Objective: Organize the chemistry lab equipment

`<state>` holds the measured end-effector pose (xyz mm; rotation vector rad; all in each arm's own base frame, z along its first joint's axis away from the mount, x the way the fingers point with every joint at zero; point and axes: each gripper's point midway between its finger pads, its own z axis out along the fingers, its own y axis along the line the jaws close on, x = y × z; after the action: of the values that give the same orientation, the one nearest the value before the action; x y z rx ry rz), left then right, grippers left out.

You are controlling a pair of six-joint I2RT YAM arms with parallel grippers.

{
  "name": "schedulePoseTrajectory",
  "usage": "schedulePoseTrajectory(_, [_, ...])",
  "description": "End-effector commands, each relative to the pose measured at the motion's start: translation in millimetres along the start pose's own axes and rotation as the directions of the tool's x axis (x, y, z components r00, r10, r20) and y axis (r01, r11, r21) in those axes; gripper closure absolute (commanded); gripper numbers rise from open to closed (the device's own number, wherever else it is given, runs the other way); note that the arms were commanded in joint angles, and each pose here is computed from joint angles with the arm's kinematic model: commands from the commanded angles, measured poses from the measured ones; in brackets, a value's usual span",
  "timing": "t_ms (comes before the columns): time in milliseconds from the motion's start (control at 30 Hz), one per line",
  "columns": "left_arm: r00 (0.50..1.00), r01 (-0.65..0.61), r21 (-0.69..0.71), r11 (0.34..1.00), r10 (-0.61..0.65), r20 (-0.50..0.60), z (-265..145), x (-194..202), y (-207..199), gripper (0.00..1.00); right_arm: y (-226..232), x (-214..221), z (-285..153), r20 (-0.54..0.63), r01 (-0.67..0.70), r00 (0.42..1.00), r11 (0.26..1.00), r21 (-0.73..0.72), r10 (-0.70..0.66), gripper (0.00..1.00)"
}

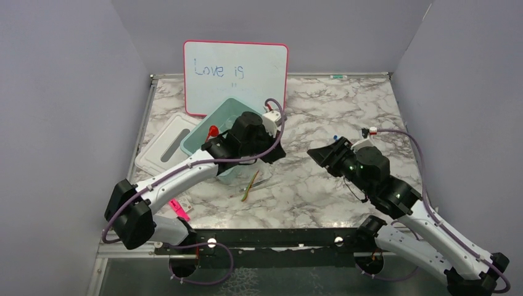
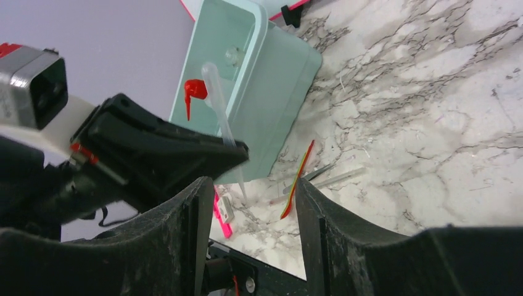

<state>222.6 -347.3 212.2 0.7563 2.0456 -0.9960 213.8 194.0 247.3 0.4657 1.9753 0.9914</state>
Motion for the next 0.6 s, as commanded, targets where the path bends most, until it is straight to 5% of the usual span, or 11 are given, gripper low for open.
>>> schedulePoseTrajectory(0, [0.997, -0.05, -0.163, 0.985, 0.039, -0.071, -30, -8, 64, 0.95, -9, -15, -10, 0.063, 0.024, 0.998, 0.999, 0.044, -0.027, 0.44])
schedulePoseTrajectory(233, [0.987, -0.143, -0.364, 0.92, 0.105, -0.122, -80, -38, 128, 0.95, -13, -9, -7, 0.032, 0.037, 0.999, 0.997, 0.064, -0.039, 0.44])
schedulePoseTrajectory(567, [0.942, -0.196, -0.374, 0.906, 0.068, -0.328, -83, 17, 186, 0.95, -13, -1, 1, -0.01, 0.078, 0.997, 0.994, 0.072, -0.077, 0.44])
